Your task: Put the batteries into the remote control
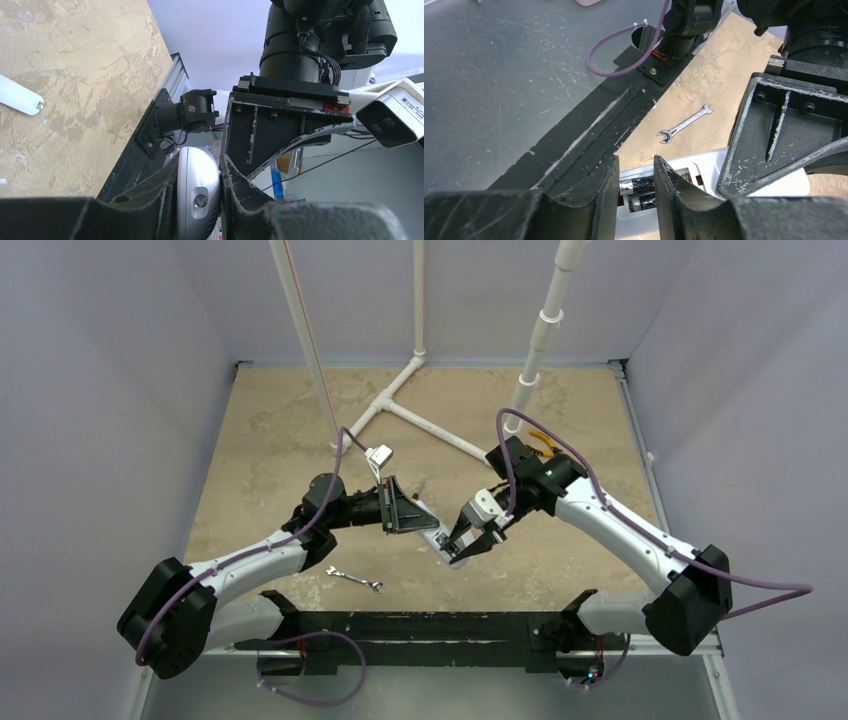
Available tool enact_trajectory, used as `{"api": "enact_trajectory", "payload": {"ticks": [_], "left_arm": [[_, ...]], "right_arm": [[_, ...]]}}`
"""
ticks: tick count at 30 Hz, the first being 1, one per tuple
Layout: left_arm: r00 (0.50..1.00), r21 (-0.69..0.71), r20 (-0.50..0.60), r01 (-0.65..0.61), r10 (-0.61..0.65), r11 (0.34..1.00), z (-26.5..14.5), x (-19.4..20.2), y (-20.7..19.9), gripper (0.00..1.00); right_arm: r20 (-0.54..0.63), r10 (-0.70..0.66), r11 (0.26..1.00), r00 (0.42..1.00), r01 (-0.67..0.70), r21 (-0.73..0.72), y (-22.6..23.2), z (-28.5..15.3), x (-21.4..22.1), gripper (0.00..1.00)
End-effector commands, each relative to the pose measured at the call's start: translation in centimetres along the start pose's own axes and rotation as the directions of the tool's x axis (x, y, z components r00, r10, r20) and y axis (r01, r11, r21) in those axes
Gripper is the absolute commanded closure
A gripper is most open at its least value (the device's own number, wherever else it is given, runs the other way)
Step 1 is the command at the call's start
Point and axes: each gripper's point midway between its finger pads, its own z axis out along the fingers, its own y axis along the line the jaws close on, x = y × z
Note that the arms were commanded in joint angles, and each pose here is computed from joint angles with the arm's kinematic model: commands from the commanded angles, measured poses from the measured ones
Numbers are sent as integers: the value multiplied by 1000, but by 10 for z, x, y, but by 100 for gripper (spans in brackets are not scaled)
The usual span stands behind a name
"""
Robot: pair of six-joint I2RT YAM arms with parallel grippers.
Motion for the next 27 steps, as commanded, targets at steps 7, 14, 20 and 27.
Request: {"api": "enact_trajectory", "payload": {"ticks": [7, 14, 20, 27], "left_arm": [[997, 144, -21, -75, 79, 987, -3, 0, -40, 100], [997, 145, -25, -75, 80, 987, -5, 2, -41, 100], [996, 140, -25, -84, 88, 987, -7, 4, -43, 100], [995, 156, -29, -93, 98, 983, -10, 6, -48, 100]], "right_arm": [[-63, -33, 995, 997, 39, 89, -21, -5, 14, 72], [-107, -13, 995, 994, 24, 93, -26, -7, 24, 71], [-109, -11, 996, 994, 20, 82, -31, -6, 28, 72], [-121, -27, 995, 992, 38, 92, -37, -4, 35, 76]]}}
